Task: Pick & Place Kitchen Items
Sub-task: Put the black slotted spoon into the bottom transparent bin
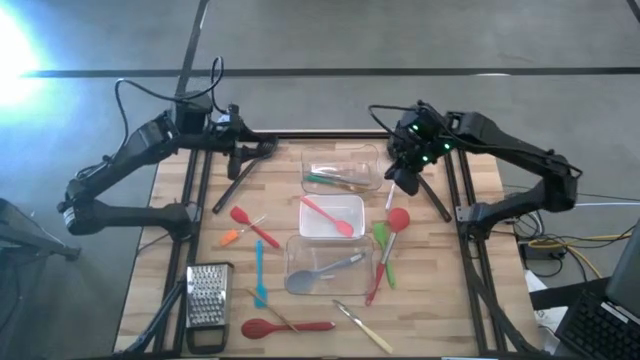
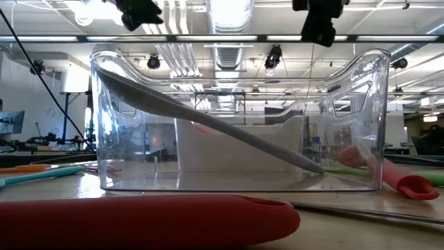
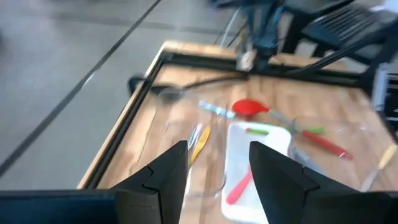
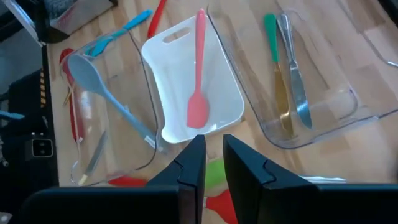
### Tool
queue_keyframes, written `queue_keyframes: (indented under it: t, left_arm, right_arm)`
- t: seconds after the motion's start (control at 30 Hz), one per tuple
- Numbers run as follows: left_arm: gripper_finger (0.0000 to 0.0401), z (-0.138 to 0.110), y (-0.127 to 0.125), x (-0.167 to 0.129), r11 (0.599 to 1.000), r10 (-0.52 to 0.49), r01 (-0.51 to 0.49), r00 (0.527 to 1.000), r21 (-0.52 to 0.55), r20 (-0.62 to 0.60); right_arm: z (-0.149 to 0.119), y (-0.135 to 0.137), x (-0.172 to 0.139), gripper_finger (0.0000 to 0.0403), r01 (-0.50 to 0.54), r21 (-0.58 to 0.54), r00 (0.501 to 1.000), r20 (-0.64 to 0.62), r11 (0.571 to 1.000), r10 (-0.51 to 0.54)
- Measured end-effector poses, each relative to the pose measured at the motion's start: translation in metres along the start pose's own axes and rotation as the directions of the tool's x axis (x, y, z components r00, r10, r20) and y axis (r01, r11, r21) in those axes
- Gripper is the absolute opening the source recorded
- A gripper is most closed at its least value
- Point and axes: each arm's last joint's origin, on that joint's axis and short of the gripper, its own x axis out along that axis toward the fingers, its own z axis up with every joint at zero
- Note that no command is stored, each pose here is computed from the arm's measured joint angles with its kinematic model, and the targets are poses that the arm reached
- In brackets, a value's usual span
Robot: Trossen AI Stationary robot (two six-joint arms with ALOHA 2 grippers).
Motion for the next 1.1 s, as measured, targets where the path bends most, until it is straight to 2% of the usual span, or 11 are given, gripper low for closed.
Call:
queue_keyframes:
  t: [0.27,0.43,0.67,0.83,1.0,1.1]
  left_arm:
    - [0.0177,-0.015,0.004,0.0,0.97,0.17,-0.197,0.969,-0.141,-0.181]
    - [0.0177,-0.025,0.01,0.011,0.925,0.263,-0.331,0.912,-0.187,-0.314]
    - [0.0177,-0.044,0.026,0.041,0.852,0.382,-0.513,0.741,-0.099,-0.553]
    - [0.0177,-0.056,0.036,0.064,0.833,0.409,-0.552,0.645,-0.024,-0.645]
    - [0.0177,-0.07,0.045,0.077,0.777,0.455,-0.626,0.498,0.056,-0.738]
    - [0.0177,-0.077,0.056,0.084,0.752,0.459,-0.655,0.44,0.074,-0.772]
  right_arm:
    - [-0.026,-0.004,-0.001,0.0052,0.009,-0.004,0.992,0.122,1.0,-0.008]
    - [-0.033,-0.006,0.005,0.0054,0.005,-0.021,0.986,0.166,1.0,-0.001]
    - [-0.042,-0.012,0.016,0.0054,0.006,-0.012,0.99,0.144,1.0,-0.004]
    - [-0.046,-0.014,0.022,0.0054,0.008,0.001,0.993,0.119,1.0,-0.008]
    - [-0.045,-0.013,0.019,0.0054,0.007,0.0,0.992,0.128,1.0,-0.007]
    - [-0.043,-0.012,0.018,0.0054,0.005,-0.005,0.99,0.141,1.0,-0.005]
